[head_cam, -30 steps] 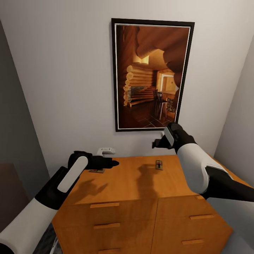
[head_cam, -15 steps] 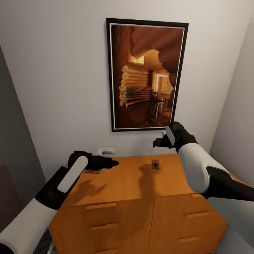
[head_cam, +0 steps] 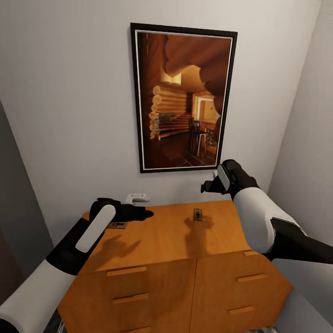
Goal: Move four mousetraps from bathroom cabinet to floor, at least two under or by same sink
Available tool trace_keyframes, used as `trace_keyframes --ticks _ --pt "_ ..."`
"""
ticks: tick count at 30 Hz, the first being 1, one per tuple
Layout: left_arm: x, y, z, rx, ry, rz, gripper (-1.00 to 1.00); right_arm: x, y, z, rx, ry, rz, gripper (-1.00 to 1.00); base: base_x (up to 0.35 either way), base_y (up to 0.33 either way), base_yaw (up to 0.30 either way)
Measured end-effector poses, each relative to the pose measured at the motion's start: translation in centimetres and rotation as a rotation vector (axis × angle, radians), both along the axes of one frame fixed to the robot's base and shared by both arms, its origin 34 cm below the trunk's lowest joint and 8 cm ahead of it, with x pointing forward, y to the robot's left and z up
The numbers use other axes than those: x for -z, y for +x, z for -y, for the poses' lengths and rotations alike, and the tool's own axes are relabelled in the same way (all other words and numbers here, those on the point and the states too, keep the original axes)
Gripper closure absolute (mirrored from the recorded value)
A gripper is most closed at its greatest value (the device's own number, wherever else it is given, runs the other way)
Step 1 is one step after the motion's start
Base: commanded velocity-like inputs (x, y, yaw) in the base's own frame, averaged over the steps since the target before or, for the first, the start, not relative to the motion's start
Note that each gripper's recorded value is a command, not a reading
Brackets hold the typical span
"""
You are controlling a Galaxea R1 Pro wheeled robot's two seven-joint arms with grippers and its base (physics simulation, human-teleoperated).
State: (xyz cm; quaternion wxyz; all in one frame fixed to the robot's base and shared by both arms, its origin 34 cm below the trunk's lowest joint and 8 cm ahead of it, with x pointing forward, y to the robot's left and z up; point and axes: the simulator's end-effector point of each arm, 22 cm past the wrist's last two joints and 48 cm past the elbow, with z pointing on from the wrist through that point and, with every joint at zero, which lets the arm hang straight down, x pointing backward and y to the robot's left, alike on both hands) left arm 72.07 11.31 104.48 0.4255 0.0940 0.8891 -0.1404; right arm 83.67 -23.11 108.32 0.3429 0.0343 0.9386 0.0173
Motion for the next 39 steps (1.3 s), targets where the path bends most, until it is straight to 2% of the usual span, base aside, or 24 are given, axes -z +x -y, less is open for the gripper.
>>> trace_keyframes --ticks 20,39 --pt "-0.02 0.09 -0.30 -0.012 0.006 0.001 -1.00 -0.02 -0.02 -0.47 -0.007 -0.003 0.000 -1.00 0.003 0.001 -0.004" --pt "-0.04 0.09 -0.30 -0.012 0.002 0.000 -1.00 0.03 -0.04 -0.70 -0.010 -0.003 -0.001 -1.00 0.103 0.087 0.000"
